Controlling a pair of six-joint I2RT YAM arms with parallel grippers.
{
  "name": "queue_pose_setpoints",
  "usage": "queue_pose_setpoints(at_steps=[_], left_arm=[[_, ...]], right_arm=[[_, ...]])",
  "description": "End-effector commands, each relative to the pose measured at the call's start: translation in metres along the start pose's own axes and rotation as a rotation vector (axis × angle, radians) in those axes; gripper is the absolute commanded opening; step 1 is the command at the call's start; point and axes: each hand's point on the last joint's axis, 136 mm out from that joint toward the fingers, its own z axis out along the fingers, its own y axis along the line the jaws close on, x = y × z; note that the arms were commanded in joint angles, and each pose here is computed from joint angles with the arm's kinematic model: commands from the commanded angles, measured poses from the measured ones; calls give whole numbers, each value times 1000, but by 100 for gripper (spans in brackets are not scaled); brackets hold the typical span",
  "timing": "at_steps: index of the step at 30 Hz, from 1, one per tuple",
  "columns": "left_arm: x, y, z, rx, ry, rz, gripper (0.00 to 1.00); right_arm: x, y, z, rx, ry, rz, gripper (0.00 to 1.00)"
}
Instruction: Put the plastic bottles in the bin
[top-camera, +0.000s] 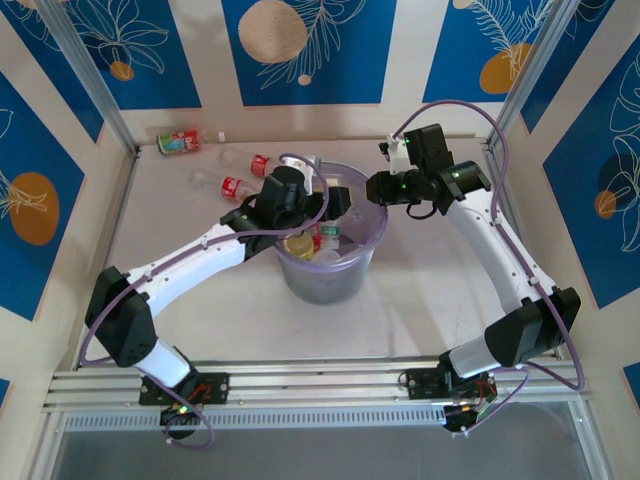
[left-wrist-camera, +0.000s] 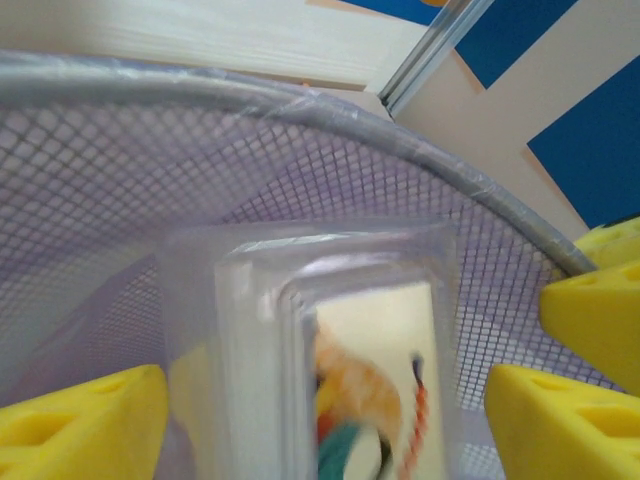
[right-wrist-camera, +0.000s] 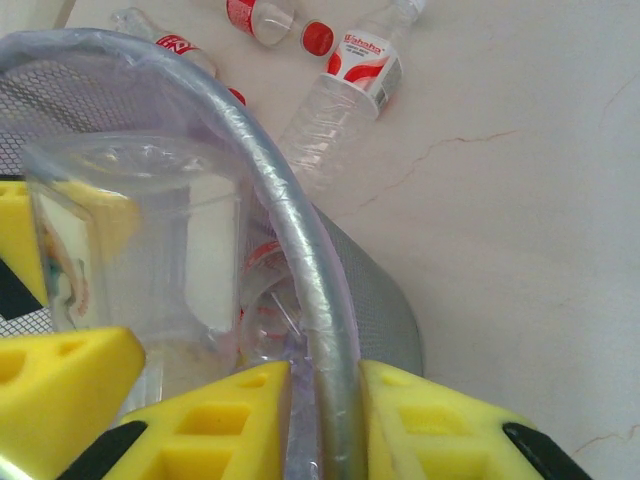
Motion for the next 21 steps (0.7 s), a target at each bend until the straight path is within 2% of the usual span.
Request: queue_pose_setpoints(at_steps=[1,4,14,21], left_arm=[[2,-6,-9,14,14,28,92],[-1,-6,-13,8,5,39,100],[-20,-12,-32,0,-39,88,100],[-39,-8,-54,-59,-82,162,100]], right_arm=[[-6,9,-5,-19,-13,-16,23],[-6,9,-5,-19,-11,-16,23],[-6,10,-6,-20,-13,-16,23],[-8,11,-9,-21,-21,-20,26]])
